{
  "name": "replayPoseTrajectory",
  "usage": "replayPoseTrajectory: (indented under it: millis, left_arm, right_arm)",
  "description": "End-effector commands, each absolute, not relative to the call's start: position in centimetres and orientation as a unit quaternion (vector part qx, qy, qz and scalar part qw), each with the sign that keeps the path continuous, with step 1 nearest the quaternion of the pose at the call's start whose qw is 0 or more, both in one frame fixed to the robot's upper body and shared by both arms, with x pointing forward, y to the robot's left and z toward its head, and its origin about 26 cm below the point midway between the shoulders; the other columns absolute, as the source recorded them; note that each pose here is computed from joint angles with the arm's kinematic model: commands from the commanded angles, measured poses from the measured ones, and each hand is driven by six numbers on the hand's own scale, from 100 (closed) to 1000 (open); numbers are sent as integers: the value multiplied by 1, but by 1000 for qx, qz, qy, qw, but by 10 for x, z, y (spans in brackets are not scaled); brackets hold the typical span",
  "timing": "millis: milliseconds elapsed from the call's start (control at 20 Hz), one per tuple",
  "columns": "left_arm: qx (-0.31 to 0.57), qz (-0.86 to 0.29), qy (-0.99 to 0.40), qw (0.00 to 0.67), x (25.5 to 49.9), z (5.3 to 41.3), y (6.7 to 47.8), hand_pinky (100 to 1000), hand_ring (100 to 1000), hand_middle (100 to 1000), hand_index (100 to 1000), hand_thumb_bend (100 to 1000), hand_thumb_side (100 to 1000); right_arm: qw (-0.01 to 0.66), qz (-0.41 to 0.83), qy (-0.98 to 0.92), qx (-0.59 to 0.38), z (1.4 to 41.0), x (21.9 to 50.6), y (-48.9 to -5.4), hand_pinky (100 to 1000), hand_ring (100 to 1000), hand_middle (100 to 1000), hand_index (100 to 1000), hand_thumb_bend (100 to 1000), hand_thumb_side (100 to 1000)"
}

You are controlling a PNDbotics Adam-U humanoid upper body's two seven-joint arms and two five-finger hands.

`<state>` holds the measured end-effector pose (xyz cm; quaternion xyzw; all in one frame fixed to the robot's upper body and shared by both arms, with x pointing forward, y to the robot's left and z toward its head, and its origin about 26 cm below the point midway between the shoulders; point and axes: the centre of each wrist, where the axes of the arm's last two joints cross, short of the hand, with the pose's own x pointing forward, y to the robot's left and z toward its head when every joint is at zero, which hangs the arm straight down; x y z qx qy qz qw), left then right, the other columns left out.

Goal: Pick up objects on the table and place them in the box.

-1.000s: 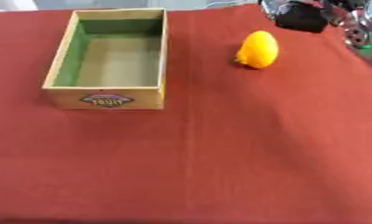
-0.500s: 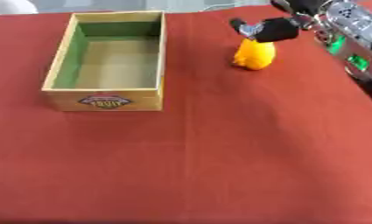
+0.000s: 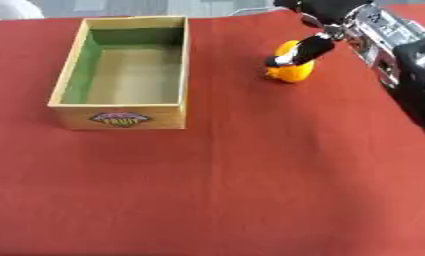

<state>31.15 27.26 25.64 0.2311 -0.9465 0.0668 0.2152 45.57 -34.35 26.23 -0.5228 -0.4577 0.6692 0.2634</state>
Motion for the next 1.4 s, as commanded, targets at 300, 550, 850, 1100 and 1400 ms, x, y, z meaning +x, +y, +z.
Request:
replayPoseTrajectory:
  millis: [300, 550, 850, 1100, 1400]
  left_arm:
    - [238, 63, -949, 197, 307, 265, 276, 608, 647, 714, 854, 149, 938]
    - [238, 64, -949, 197, 307, 266, 276, 608, 647, 714, 854, 148, 938]
    - [238, 66, -949, 197, 307, 266, 276, 608, 648, 715, 853, 147, 938]
    - [239, 67, -949, 197, 307, 266, 276, 608, 648, 715, 851, 146, 939]
    - [239, 64, -949, 197, 307, 266, 276, 608, 648, 715, 851, 146, 939]
  right_arm:
    - [319, 699, -379, -515, 271, 468, -379, 955, 1000, 962, 1000, 737, 867]
    - [346, 724, -338, -491, 268, 473, -391, 954, 1000, 967, 1000, 744, 855]
    - [381, 724, -326, -474, 270, 475, -392, 928, 986, 926, 1000, 716, 830]
    - [383, 719, -364, -451, 279, 475, -379, 908, 954, 823, 1000, 649, 768]
    - [366, 708, -415, -439, 286, 473, -373, 877, 889, 688, 898, 449, 647]
